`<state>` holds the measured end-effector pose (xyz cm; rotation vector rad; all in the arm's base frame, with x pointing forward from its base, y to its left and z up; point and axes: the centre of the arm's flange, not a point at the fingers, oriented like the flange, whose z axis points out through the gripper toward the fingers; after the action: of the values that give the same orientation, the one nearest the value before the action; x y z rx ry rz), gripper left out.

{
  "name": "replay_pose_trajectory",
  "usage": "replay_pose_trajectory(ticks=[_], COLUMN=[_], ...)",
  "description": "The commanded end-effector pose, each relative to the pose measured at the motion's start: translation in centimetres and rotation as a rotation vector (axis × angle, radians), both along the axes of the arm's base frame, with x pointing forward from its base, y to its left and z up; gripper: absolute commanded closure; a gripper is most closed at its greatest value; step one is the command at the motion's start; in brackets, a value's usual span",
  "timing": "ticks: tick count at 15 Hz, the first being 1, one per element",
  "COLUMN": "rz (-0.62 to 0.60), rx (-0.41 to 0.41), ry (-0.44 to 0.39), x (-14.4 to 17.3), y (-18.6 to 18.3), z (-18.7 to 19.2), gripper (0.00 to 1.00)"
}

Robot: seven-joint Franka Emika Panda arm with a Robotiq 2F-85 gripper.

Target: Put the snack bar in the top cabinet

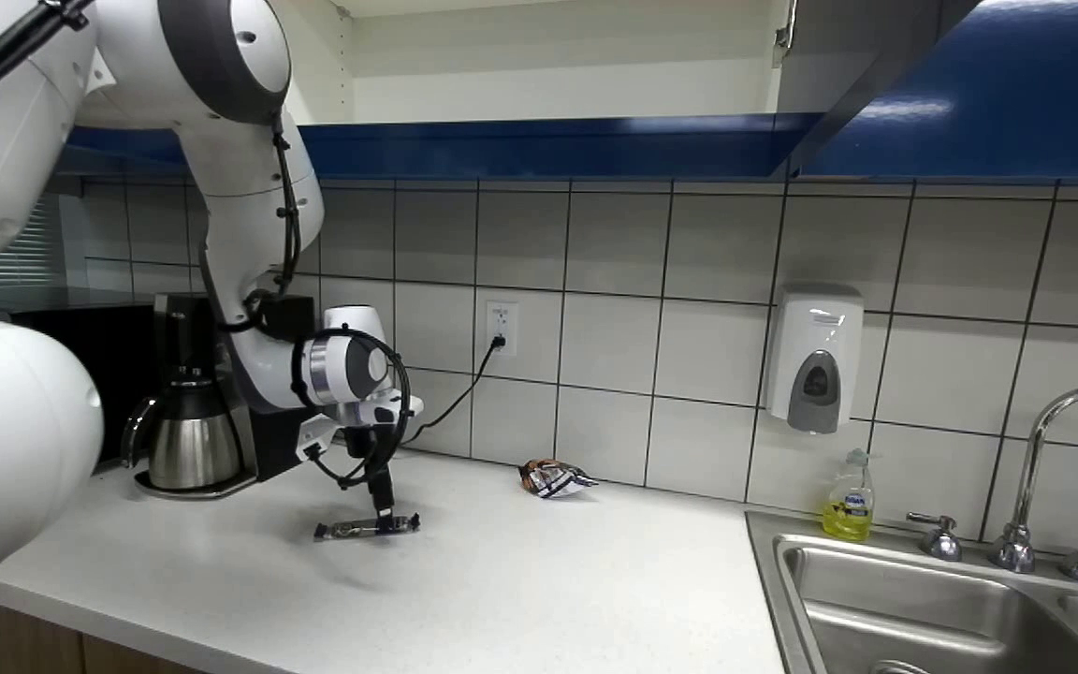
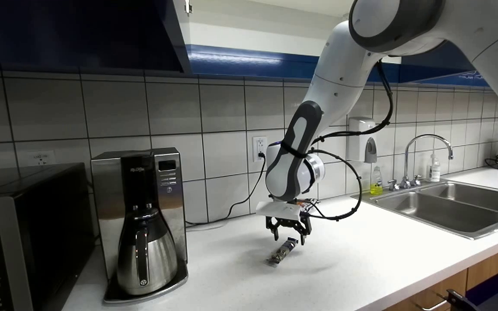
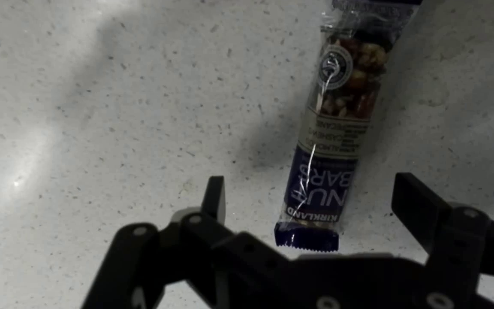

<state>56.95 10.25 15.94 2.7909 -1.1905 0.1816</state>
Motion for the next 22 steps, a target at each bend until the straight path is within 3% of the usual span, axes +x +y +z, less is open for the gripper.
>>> replay_pose_trajectory(ticks=[1, 9, 10, 12, 13, 20, 22], rz=[-0.028, -0.044, -0.044, -0.044, -0.044, -0.043, -0.043], rx=[0.009, 0.013, 0.013, 0.013, 0.012, 0.011, 0.011], ry=[0.003, 0.019, 0.02, 0.021, 0.022, 0.014, 0.016], x=[1.5, 1.9, 1.9, 1.9, 1.9, 2.3, 2.3], y=[0.9, 1.2, 1.2, 1.2, 1.2, 1.3, 1.3], z=[-0.5, -1.8, -1.9, -2.1, -2.2, -2.3, -2.4], gripper=[0.0, 0.0, 0.05, 0.29, 0.31, 0.86, 0.9])
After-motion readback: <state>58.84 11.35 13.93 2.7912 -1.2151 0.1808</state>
